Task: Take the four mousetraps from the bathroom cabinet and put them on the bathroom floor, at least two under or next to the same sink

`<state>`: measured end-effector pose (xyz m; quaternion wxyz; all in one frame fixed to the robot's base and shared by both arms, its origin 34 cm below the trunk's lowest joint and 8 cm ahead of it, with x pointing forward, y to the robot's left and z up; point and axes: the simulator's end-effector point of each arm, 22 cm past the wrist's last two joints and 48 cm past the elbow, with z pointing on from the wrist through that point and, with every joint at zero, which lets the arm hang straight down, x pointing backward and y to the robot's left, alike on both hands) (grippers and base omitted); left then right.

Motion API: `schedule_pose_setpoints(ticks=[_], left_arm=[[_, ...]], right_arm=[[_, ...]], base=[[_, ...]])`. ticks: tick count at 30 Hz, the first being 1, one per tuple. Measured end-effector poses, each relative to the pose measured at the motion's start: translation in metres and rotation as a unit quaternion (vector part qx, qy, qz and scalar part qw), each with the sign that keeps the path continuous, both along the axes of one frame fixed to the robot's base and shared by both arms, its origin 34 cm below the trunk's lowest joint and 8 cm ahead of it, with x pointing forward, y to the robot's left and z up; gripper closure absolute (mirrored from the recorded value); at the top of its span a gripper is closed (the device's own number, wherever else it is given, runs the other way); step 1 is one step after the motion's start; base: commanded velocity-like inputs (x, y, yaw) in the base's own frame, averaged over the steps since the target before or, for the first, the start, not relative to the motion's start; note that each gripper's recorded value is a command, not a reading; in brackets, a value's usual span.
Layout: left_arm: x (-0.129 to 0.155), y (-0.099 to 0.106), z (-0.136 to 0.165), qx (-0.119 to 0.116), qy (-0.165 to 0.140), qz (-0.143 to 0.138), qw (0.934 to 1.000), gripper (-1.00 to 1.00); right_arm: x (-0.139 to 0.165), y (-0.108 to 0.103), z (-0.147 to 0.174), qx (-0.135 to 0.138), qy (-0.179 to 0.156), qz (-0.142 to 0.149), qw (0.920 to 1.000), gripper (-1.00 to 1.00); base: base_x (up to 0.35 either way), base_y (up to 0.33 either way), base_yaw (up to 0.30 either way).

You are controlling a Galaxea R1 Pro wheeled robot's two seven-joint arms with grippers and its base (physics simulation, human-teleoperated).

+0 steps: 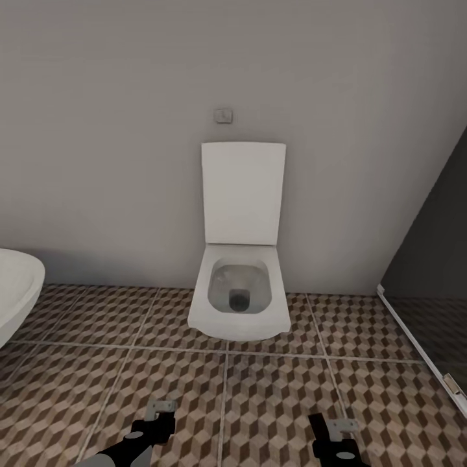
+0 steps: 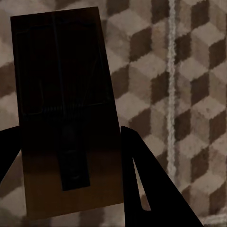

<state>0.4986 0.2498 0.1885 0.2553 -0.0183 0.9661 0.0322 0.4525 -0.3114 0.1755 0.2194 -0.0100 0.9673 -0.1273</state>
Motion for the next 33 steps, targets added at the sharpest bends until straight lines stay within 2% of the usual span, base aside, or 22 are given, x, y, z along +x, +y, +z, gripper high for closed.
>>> schedule_pose_setpoints(ticks=[10, 20, 23, 26, 27, 30, 33], left_arm=[[0.0, 0.001, 0.0, 0.001, 0.0, 0.0, 1.0, 1.0], [0.0, 0.0, 0.0, 0.004, 0.0, 0.0, 1.0, 1.0], [-0.004, 0.0, -0.002, 0.004, 0.013, 0.0, 0.9999, 1.0], [-0.008, 0.0, -0.005, 0.005, 0.042, -0.004, 0.9991, 1.0], [-0.005, 0.0, -0.003, 0.006, 0.043, -0.004, 0.999, 1.0], [0.02, 0.003, 0.01, 0.008, 0.028, -0.004, 0.9996, 1.0], [0.033, 0.004, 0.017, 0.007, 0.018, -0.004, 0.9998, 1.0]], right_arm=[[0.007, 0.002, 0.003, 0.001, -0.017, 0.003, 0.9998, 1.0], [0.007, 0.006, 0.003, 0.002, -0.016, 0.008, 0.9998, 1.0], [0.006, 0.01, 0.002, 0.003, -0.011, 0.009, 0.9999, 1.0], [0.008, 0.022, 0.002, 0.008, -0.005, 0.011, 0.9999, 1.0], [0.011, 0.025, 0.003, 0.009, -0.007, 0.011, 0.9999, 1.0], [0.028, 0.034, 0.01, 0.014, -0.018, 0.01, 0.9997, 1.0], [0.038, 0.06, 0.014, 0.029, -0.024, 0.015, 0.9992, 1.0]], base=[[0.0, 0.0, 0.0], [0.0, 0.0, 0.0], [0.0, 0.0, 0.0], [0.0, 0.0, 0.0], [0.0, 0.0, 0.0], [0.0, 0.0, 0.0], [0.0, 0.0, 0.0]])
